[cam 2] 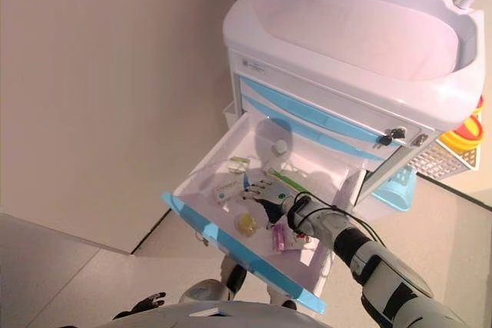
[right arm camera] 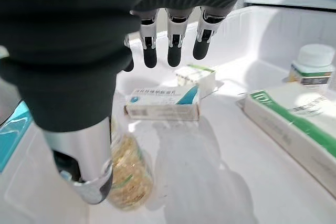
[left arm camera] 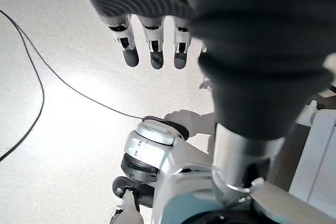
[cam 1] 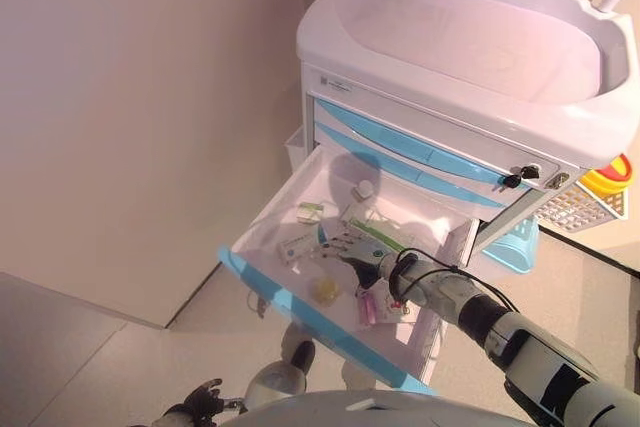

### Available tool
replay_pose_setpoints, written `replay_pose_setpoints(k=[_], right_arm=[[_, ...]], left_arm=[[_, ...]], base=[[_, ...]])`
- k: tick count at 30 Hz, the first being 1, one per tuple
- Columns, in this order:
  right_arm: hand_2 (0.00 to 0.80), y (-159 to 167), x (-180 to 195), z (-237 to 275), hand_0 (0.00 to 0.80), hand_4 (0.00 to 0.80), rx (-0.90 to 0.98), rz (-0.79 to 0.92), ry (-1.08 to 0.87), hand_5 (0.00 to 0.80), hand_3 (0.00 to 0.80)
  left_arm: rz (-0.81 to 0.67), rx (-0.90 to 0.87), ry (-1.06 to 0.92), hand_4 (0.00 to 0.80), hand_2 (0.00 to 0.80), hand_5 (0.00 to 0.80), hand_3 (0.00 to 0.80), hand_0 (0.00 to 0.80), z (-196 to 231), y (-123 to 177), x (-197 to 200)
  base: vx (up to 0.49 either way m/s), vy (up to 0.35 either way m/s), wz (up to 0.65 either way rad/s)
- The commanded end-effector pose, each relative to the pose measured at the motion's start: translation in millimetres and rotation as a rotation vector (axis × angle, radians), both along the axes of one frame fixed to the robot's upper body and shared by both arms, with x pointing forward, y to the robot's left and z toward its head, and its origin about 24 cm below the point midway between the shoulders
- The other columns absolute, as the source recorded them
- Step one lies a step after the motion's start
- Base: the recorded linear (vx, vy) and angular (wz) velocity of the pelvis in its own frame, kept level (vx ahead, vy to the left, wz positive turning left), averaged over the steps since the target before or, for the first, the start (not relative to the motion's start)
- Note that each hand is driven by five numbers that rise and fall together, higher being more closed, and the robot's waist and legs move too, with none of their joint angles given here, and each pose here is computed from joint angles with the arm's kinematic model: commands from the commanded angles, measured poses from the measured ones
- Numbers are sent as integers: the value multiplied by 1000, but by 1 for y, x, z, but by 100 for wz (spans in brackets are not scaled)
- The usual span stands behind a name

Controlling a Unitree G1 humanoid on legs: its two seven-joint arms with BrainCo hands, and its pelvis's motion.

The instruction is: Open the drawer and pick up the medicine

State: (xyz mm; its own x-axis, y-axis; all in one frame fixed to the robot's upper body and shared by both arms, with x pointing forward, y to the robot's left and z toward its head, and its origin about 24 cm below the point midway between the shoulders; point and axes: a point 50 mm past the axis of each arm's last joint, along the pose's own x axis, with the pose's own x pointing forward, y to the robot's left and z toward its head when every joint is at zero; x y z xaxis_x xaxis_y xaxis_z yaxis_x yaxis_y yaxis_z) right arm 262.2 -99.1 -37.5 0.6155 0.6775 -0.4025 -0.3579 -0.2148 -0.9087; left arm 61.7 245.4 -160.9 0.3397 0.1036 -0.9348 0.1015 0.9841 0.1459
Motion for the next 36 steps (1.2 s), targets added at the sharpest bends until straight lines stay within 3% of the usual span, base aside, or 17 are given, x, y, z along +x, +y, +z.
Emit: replay_pose_setpoints(k=[1,36], right_arm=[[0,23,8,15,0,0,52,78,-72,0,0],[0,35,2,9,0,0,63,87,-63,0,0]], left_arm=[[-66,17,-20,0,0,0,0,0,1,-1,13],[-88,16,-25,0,0,0,0,0,2,-1,16]], base=[[6,-4,3],[0,2,1]])
